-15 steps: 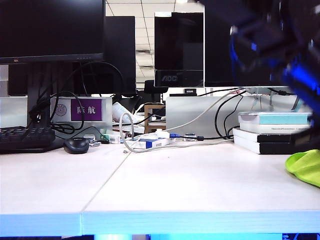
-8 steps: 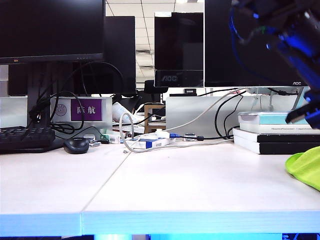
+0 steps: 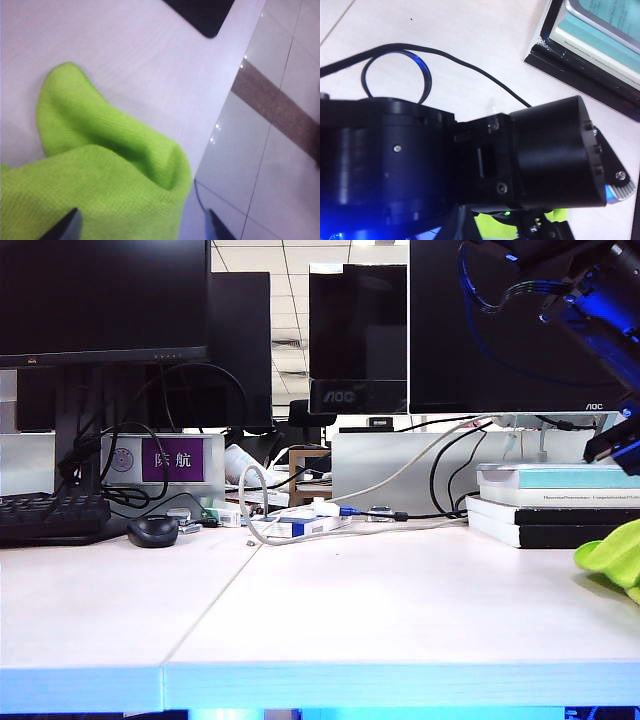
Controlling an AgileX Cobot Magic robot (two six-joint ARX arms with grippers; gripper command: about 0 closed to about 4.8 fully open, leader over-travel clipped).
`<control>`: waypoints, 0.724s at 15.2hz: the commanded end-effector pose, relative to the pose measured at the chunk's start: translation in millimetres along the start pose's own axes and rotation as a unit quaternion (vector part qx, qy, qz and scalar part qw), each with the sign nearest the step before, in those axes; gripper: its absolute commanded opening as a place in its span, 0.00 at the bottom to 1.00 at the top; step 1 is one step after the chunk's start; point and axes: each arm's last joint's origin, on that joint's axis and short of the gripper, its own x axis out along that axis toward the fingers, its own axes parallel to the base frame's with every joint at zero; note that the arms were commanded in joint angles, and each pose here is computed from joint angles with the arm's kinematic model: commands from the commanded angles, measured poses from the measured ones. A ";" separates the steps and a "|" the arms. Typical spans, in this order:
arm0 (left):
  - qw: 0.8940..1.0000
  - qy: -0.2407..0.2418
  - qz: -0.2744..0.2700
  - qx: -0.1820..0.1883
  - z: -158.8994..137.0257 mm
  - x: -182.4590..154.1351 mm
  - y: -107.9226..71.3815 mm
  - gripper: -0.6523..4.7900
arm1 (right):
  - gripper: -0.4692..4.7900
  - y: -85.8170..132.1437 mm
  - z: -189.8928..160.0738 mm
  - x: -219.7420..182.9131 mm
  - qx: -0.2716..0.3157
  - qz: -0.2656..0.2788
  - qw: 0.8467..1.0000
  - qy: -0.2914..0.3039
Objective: Wipe the table from left to right using the rag.
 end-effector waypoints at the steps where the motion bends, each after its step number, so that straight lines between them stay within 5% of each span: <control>1: 1.000 -0.028 -0.009 -0.003 7.0 -2.7 -3.7 0.71 | 0.08 -0.8 1.0 -1.9 0.008 0.001 1.000 -0.009; 5: 1.000 0.018 -0.016 -0.014 -0.2 -4.7 -3.9 0.73 | 0.08 -1.4 0.5 -2.7 0.009 0.001 1.000 -0.010; 6: 0.999 0.050 -0.005 -0.020 1.8 -23.8 -4.6 0.81 | 0.08 -2.2 -0.1 -3.9 0.010 0.002 1.000 -0.012; 10: 1.000 -0.018 -0.015 0.015 27.9 -52.5 -20.0 0.81 | 0.08 -5.6 -2.2 -9.2 0.017 0.005 1.000 -0.025; 11: 0.997 -0.068 -0.029 0.031 37.9 -53.6 -24.0 0.81 | 0.08 -7.2 -3.4 -11.6 0.020 0.006 0.999 -0.030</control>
